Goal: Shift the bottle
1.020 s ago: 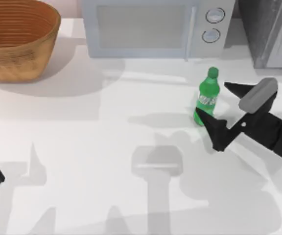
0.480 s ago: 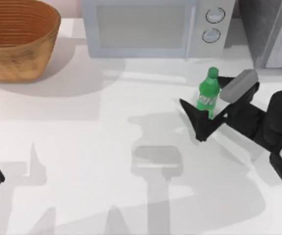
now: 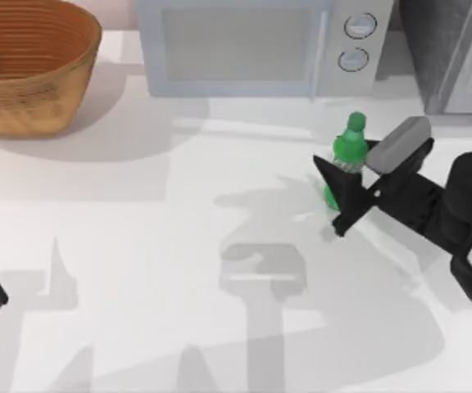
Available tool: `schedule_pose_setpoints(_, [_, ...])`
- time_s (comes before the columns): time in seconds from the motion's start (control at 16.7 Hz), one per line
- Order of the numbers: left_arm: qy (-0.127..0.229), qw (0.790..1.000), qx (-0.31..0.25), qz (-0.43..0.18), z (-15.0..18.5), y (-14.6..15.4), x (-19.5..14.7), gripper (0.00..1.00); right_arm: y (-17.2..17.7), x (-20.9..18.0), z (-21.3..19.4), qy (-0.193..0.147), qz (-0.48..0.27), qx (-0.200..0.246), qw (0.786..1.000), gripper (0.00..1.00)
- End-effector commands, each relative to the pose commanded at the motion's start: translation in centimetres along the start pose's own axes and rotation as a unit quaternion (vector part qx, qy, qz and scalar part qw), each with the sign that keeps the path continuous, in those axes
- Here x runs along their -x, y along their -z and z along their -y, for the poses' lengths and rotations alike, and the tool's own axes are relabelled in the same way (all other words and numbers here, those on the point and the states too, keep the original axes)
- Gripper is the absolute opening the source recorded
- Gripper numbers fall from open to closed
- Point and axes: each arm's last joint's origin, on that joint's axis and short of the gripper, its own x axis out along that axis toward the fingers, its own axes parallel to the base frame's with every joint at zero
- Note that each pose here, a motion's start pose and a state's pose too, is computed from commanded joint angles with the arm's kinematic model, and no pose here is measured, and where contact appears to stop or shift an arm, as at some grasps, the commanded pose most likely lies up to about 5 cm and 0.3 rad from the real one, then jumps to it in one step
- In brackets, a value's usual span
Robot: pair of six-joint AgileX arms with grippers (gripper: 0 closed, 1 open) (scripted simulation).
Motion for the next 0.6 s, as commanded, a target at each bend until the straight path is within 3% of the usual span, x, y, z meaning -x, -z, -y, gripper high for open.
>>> schedule_pose_setpoints(0.24, [0.0,1.0,0.0,0.0,0.0,0.0,0.0,1.0,0.0,0.0,0.0,0.0,0.0,0.0,1.0,0.02])
schedule_pose_setpoints(0.6, [0.0,1.0,0.0,0.0,0.0,0.0,0.0,1.0,0.0,0.0,0.0,0.0,0.0,0.0,1.0,0.0])
